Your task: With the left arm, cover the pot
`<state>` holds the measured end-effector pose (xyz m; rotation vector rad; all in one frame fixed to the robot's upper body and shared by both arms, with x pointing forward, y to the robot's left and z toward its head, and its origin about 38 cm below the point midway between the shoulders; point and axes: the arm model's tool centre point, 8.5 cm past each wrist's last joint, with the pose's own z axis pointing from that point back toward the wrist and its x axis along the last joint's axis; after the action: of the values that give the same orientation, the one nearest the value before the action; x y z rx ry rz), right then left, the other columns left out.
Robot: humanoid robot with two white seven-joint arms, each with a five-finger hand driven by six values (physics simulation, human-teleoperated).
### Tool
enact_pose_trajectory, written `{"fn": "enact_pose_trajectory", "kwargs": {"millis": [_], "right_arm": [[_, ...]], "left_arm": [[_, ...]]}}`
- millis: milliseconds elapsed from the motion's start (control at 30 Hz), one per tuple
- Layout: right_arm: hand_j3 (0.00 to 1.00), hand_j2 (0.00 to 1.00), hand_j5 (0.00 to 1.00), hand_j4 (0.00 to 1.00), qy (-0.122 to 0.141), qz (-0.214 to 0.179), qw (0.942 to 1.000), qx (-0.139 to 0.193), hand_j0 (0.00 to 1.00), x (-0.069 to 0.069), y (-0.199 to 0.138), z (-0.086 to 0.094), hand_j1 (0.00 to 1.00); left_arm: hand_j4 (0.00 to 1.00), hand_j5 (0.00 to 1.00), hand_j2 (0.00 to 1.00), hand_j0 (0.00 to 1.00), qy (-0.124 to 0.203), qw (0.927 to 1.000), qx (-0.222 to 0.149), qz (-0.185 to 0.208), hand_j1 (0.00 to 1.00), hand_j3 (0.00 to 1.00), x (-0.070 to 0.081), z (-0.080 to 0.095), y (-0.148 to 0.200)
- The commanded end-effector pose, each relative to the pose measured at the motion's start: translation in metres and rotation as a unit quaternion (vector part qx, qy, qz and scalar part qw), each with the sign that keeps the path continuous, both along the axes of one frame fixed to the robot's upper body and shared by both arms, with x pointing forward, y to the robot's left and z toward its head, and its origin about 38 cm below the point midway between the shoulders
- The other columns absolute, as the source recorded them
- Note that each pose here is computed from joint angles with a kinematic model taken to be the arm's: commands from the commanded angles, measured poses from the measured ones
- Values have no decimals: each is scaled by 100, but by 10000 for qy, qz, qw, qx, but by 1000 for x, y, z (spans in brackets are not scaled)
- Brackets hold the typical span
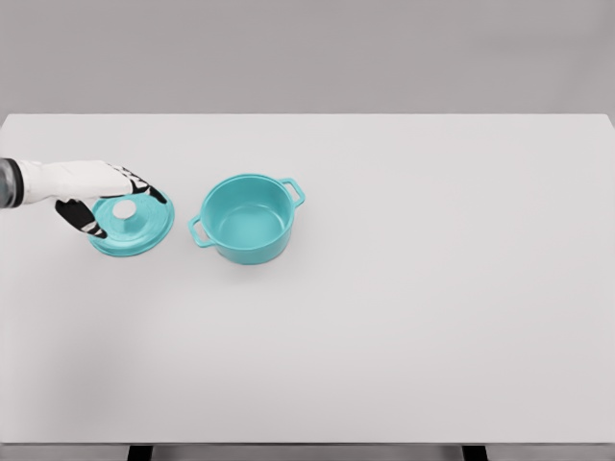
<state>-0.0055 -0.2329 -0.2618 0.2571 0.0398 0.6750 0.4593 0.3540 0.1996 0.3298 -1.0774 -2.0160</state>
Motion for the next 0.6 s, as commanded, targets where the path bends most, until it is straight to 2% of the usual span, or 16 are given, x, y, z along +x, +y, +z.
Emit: {"fn": "enact_pose_trajectory", "kwargs": {"millis": [0,167,233,400,567], "right_arm": [[100,100,100,100,1,0,10000,1,100,0,0,0,100],[100,100,100,100,1,0,10000,1,100,0,0,0,100],[100,100,100,100,1,0,10000,1,100,0,0,0,100],[100,100,100,100,1,0,10000,1,100,0,0,0,100],[100,100,100,100,1,0,10000,1,100,0,0,0,100]], "left_arm": [[84,84,84,84,57,9999,-37,83,84,84,3,-5,1],[84,84,84,84,110,9999,6,117,84,84,3,-10,3],[84,84,84,84,147,9997,13,188,84,84,8,-16,3],[84,84,84,84,118,9992,303,231,84,84,14,-23,5],[83,83,83,83,132,9990,309,279,83,83,18,-26,4]]}}
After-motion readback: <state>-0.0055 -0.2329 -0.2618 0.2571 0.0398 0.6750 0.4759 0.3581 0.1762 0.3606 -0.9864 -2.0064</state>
